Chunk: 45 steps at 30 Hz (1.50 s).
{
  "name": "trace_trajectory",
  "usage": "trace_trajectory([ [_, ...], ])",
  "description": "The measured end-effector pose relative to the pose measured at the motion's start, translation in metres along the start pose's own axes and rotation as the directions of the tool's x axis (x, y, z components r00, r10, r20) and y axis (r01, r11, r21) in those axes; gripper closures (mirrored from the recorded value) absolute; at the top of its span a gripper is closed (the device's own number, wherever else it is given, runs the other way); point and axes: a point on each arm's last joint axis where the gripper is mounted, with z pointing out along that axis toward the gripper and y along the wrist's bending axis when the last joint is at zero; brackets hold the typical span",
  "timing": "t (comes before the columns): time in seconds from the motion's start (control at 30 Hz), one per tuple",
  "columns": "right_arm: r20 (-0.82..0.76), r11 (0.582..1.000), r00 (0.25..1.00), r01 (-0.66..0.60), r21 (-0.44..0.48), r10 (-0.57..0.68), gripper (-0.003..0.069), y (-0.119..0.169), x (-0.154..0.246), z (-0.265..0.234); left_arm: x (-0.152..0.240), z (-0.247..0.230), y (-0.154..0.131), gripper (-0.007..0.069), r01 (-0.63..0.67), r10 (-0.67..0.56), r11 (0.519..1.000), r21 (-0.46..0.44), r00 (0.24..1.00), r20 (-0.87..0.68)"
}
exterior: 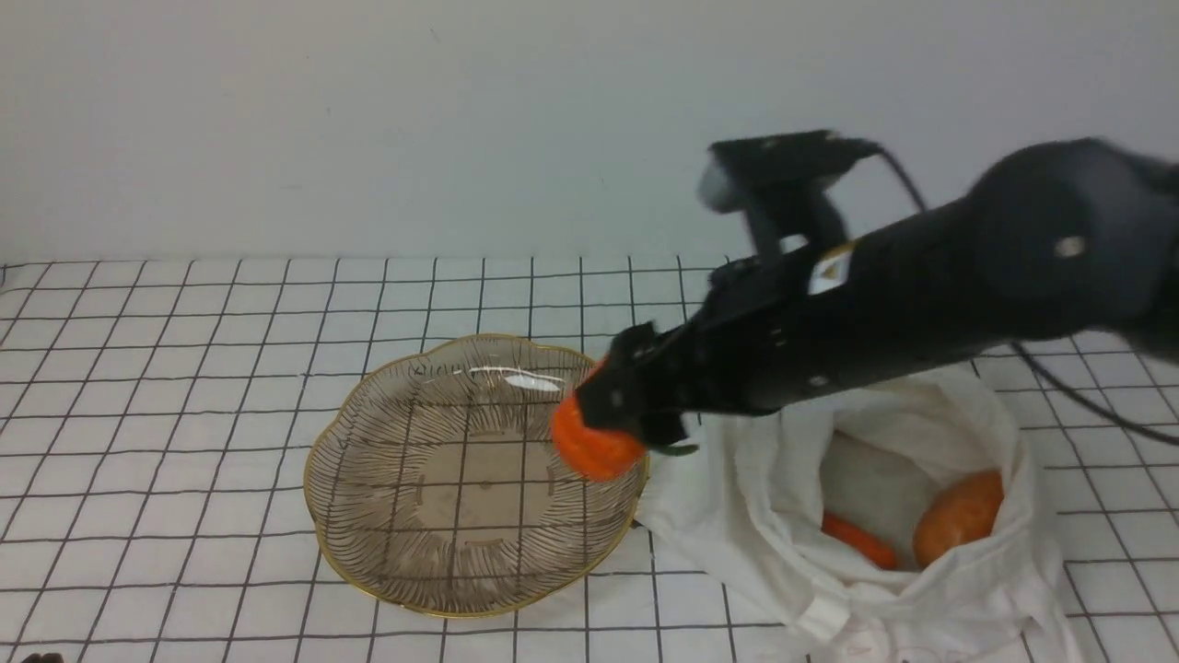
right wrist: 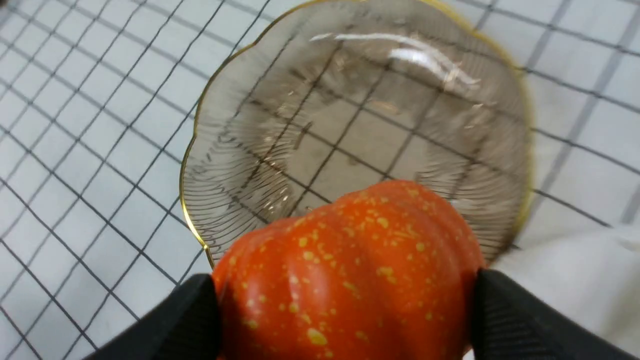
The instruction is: Take vegetables from bag on white checkered tablecloth place on plate.
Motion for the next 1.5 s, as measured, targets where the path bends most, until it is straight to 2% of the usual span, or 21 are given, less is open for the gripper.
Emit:
trace_trajectory([
  [0.2, -0.098, 0.999, 0.994, 0.044, -0.015, -0.045, 0.007, 0.006, -0.002, 0.077, 0.0, 0.0, 0.0, 0.0633, 0.0, 0.0, 1.0, 0.0, 1.0, 0.0],
  [0.43, -0.194, 1.0, 0.981, -0.009, -0.018, 0.005, 0.007, -0.001, 0.0, 0.124, 0.0, 0.0, 0.0, 0.0633, 0.0, 0.0, 1.0, 0.0, 1.0, 0.0],
  [0.6, -0.141, 0.998, 0.989, -0.055, -0.028, 0.05, -0.0015, 0.003, -0.017, 0.122, 0.0, 0.0, 0.0, 0.0633, 0.0, 0.0, 1.0, 0.0, 1.0, 0.0],
  [0.93, -0.055, 0.999, 0.998, -0.017, -0.035, 0.015, -0.0032, 0.009, -0.044, 0.111, 0.0, 0.0, 0.0, 0.0633, 0.0, 0.0, 1.0, 0.0, 1.0, 0.0],
  [1.07, -0.079, 1.0, 0.997, 0.014, -0.021, -0.015, -0.0021, 0.01, -0.05, 0.103, 0.0, 0.0, 0.0, 0.0633, 0.0, 0.0, 1.0, 0.0, 1.0, 0.0],
  [1.13, -0.142, 1.0, 0.99, 0.021, 0.015, -0.018, 0.0029, 0.006, -0.054, 0.088, 0.0, 0.0, 0.0, 0.0633, 0.0, 0.0, 1.0, 0.0, 1.0, 0.0],
  [1.2, -0.189, 0.997, 0.982, 0.039, 0.071, -0.025, 0.0118, -0.002, -0.058, 0.071, 0.0, 0.0, 0.0, 0.0633, 0.0, 0.0, 1.0, 0.0, 1.0, 0.0],
  [1.23, -0.194, 0.996, 0.98, 0.049, 0.077, -0.033, 0.0129, -0.001, -0.059, 0.069, 0.0, 0.0, 0.0, 0.0633, 0.0, 0.0, 1.0, 0.0, 1.0, 0.0],
  [1.27, -0.233, 0.983, 0.971, 0.097, 0.159, -0.058, 0.0252, -0.011, -0.063, 0.044, 0.0, 0.0, 0.0, 0.0633, 0.0, 0.0, 1.0, 0.0, 1.0, 0.0],
  [1.3, -0.246, 0.977, 0.968, 0.105, 0.187, -0.056, 0.0298, -0.014, -0.063, 0.038, 0.0, 0.0, 0.0, 0.0633, 0.0, 0.0, 1.0, 0.0, 1.0, 0.0],
  [1.37, -0.256, 0.947, 0.965, 0.139, 0.288, -0.063, 0.0484, -0.021, -0.069, 0.002, 0.0, 0.0, 0.0, 0.0633, 0.0, 0.0, 1.0, 0.0, 1.0, 0.0],
  [1.43, -0.233, 0.923, 0.971, 0.144, 0.358, -0.062, 0.0597, -0.022, -0.074, -0.031, 0.0, 0.0, 0.0, 0.0633, 0.0, 0.0, 1.0, 0.0, 1.0, 0.0],
  [1.5, -0.183, 0.906, 0.981, 0.138, 0.401, -0.068, 0.0641, -0.02, -0.078, -0.063, 0.0, 0.0, 0.0, 0.0633, 0.0, 0.0, 1.0, 0.0, 1.0, 0.0],
])
